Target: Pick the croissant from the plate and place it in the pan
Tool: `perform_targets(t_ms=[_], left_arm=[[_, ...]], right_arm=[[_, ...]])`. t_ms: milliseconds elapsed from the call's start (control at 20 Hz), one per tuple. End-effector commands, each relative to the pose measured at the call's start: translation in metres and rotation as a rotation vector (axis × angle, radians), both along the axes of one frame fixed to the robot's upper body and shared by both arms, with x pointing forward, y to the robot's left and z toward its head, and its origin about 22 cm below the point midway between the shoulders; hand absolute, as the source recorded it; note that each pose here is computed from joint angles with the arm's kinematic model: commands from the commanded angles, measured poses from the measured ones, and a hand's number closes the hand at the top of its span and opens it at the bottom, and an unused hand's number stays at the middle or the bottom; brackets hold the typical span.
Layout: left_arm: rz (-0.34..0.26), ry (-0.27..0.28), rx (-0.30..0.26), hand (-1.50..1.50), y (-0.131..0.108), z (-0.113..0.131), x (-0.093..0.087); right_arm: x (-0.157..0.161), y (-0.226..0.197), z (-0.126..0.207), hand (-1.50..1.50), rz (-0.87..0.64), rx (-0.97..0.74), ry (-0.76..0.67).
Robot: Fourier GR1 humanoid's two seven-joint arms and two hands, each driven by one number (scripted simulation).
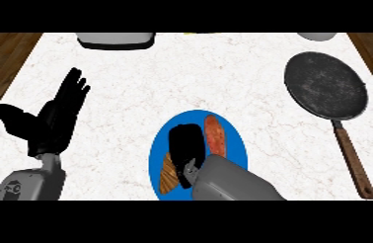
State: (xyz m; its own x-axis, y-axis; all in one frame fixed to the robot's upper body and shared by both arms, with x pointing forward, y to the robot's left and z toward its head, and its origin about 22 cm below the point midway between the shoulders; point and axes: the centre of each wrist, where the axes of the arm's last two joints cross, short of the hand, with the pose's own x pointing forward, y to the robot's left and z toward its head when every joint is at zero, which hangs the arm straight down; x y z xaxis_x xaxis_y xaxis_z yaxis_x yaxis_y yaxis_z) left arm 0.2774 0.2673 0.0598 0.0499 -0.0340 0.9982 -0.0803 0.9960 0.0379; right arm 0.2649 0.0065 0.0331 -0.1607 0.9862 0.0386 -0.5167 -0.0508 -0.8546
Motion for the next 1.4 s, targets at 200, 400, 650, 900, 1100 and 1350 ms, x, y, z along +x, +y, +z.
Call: perform_targets(t_ms=[200, 400, 650, 900, 1100, 1350], left_arm=[[-0.003, 0.004, -0.006, 0.0, 0.006, 0.005, 0.014], [0.001, 0.012, -0.012, 0.0, 0.0, -0.009, 0.004], [0.037, -0.009, 0.0, 0.0, 0.001, -0.005, 0.003], [0.013, -0.009, 0.004, 0.0, 0.008, 0.0, 0.004], [0.03, 0.008, 0.006, 0.0, 0.012, -0.004, -0.001], [0.01, 0.011, 0.012, 0.0, 0.008, 0.008, -0.006]], right_arm=[[-0.005, 0.007, -0.013, 1.5, -0.006, 0.026, -0.018], [-0.021, 0.006, -0.017, 1.5, -0.017, 0.099, -0.049], [0.032, -0.052, 0.009, 1.5, -0.146, 0.107, -0.167], [0.071, -0.1, 0.034, 1.5, -0.254, 0.114, -0.316], [0.059, -0.097, 0.069, 1.5, -0.224, 0.034, -0.563], [0.059, -0.104, 0.133, 1.5, -0.252, 0.042, -0.756]])
